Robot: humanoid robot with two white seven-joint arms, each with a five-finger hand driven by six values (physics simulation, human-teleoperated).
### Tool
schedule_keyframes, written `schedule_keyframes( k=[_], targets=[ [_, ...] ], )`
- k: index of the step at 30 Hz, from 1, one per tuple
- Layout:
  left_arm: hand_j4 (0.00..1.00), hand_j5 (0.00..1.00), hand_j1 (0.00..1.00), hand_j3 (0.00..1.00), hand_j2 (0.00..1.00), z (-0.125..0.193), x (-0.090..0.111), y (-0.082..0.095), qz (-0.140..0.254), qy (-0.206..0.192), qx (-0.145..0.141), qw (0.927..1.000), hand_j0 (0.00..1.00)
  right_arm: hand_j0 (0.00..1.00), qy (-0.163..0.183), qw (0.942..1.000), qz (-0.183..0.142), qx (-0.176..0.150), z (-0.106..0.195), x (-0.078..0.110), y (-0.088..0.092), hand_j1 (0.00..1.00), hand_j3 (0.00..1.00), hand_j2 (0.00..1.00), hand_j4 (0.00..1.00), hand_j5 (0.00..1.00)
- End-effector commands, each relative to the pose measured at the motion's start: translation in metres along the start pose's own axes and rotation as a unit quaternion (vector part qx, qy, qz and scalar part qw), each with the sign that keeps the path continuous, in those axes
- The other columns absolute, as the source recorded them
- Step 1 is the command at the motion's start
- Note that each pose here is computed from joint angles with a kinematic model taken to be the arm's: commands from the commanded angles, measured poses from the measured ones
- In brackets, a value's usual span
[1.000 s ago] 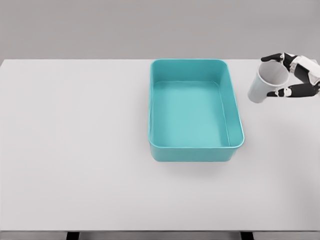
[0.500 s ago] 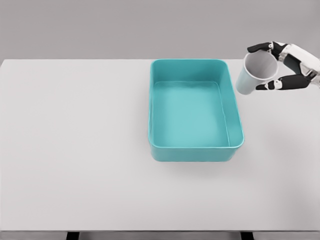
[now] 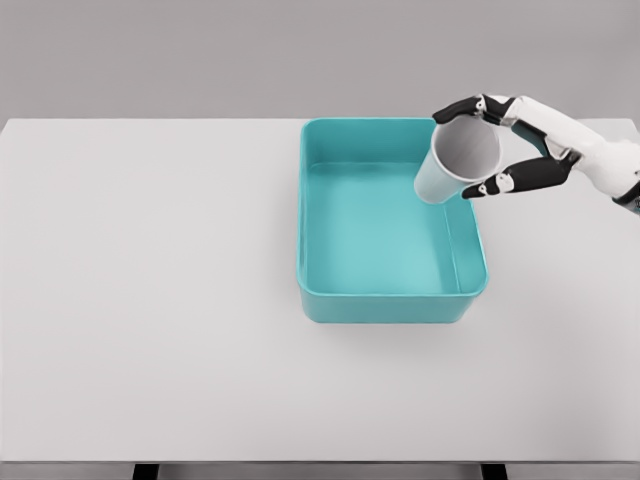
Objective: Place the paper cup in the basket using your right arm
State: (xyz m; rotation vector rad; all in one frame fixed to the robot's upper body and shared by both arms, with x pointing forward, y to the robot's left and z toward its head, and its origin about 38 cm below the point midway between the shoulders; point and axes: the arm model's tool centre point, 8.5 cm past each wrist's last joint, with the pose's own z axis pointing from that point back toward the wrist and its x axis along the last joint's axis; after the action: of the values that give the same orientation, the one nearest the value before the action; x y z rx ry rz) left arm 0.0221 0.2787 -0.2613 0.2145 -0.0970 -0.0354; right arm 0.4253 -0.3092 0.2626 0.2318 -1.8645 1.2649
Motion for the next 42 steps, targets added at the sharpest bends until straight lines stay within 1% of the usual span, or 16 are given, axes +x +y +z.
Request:
schedule_keyframes(
  k=[1, 4, 9, 14, 17, 20, 23, 25, 29, 32, 33, 34, 35, 38, 41, 42],
  targets=[
    [1.00, 1.00, 1.00, 1.00, 1.00, 0.000, 0.000, 0.000, 0.000, 0.000, 0.000, 1.0000, 1.00, 0.73, 0.002, 0.9998, 0.016, 0.015, -0.008, 0.001, 0.008, 0.73, 0.73, 0.73, 0.73, 0.73],
    [1.00, 1.00, 1.00, 1.00, 1.00, 0.000, 0.000, 0.000, 0.000, 0.000, 0.000, 1.0000, 1.00, 0.73, 0.012, 0.9981, 0.051, 0.034, -0.018, 0.000, 0.015, 0.73, 0.73, 0.73, 0.73, 0.73],
    [1.00, 1.00, 1.00, 1.00, 1.00, 0.000, 0.000, 0.000, 0.000, 0.000, 0.000, 1.0000, 1.00, 0.73, 0.014, 0.9960, 0.073, 0.049, -0.035, -0.002, 0.027, 0.73, 0.73, 0.73, 0.73, 0.73],
    [1.00, 1.00, 1.00, 1.00, 1.00, 0.000, 0.000, 0.000, 0.000, 0.000, 0.000, 1.0000, 1.00, 0.72, 0.048, 0.9908, 0.101, 0.076, -0.064, -0.006, 0.041, 0.72, 0.72, 0.72, 0.72, 0.72],
    [1.00, 1.00, 1.00, 1.00, 1.00, 0.000, 0.000, 0.000, 0.000, 0.000, 0.000, 1.0000, 1.00, 0.72, 0.087, 0.9809, 0.147, 0.093, -0.067, -0.004, 0.043, 0.72, 0.72, 0.72, 0.72, 0.72],
    [1.00, 1.00, 1.00, 1.00, 1.00, 0.000, 0.000, 0.000, 0.000, 0.000, 0.000, 1.0000, 1.00, 0.72, 0.142, 0.9610, 0.214, 0.103, -0.074, 0.007, 0.044, 0.72, 0.72, 0.72, 0.72, 0.72],
    [1.00, 1.00, 1.00, 1.00, 1.00, 0.000, 0.000, 0.000, 0.000, 0.000, 0.000, 1.0000, 1.00, 0.72, 0.172, 0.9467, 0.254, 0.098, -0.079, 0.015, 0.043, 0.72, 0.72, 0.72, 0.72, 0.72],
    [1.00, 1.00, 1.00, 1.00, 1.00, 0.000, 0.000, 0.000, 0.000, 0.000, 0.000, 1.0000, 1.00, 0.72, 0.177, 0.9397, 0.274, 0.102, -0.084, 0.016, 0.046, 0.72, 0.72, 0.72, 0.72, 0.72],
    [1.00, 1.00, 1.00, 1.00, 1.00, 0.000, 0.000, 0.000, 0.000, 0.000, 0.000, 1.0000, 1.00, 0.72, 0.168, 0.9234, 0.309, 0.153, -0.110, 0.014, 0.083, 0.72, 0.72, 0.72, 0.72, 0.72],
    [1.00, 1.00, 1.00, 1.00, 1.00, 0.000, 0.000, 0.000, 0.000, 0.000, 0.000, 1.0000, 1.00, 0.72, 0.160, 0.9137, 0.329, 0.177, -0.124, 0.014, 0.104, 0.72, 0.72, 0.72, 0.72, 0.72],
    [1.00, 1.00, 1.00, 1.00, 1.00, 0.000, 0.000, 0.000, 0.000, 0.000, 0.000, 1.0000, 1.00, 0.72, 0.159, 0.9117, 0.333, 0.181, -0.125, 0.014, 0.107, 0.72, 0.72, 0.72, 0.72, 0.72],
    [1.00, 1.00, 1.00, 1.00, 1.00, 0.000, 0.000, 0.000, 0.000, 0.000, 0.000, 1.0000, 1.00, 0.89, 0.161, 0.9099, 0.337, 0.181, -0.125, 0.014, 0.106, 0.89, 0.89, 0.89, 0.89, 0.89],
    [1.00, 1.00, 1.00, 1.00, 1.00, 0.000, 0.000, 0.000, 0.000, 0.000, 0.000, 1.0000, 1.00, 1.00, 0.159, 0.9100, 0.338, 0.180, -0.125, 0.015, 0.106, 1.00, 1.00, 1.00, 1.00, 1.00],
    [1.00, 1.00, 1.00, 1.00, 1.00, 0.000, 0.000, 0.000, 0.000, 0.000, 0.000, 1.0000, 1.00, 1.00, 0.151, 0.9113, 0.342, 0.172, -0.124, 0.024, 0.102, 1.00, 1.00, 1.00, 1.00, 1.00],
    [1.00, 1.00, 1.00, 1.00, 1.00, 0.000, 0.000, 0.000, 0.000, 0.000, 0.000, 1.0000, 1.00, 1.00, 0.157, 0.9127, 0.344, 0.154, -0.118, 0.025, 0.087, 1.00, 1.00, 1.00, 1.00, 1.00],
    [1.00, 1.00, 1.00, 1.00, 1.00, 0.000, 0.000, 0.000, 0.000, 0.000, 0.000, 1.0000, 1.00, 1.00, 0.157, 0.9165, 0.339, 0.143, -0.114, 0.027, 0.078, 1.00, 1.00, 1.00, 1.00, 1.00]
  ],
)
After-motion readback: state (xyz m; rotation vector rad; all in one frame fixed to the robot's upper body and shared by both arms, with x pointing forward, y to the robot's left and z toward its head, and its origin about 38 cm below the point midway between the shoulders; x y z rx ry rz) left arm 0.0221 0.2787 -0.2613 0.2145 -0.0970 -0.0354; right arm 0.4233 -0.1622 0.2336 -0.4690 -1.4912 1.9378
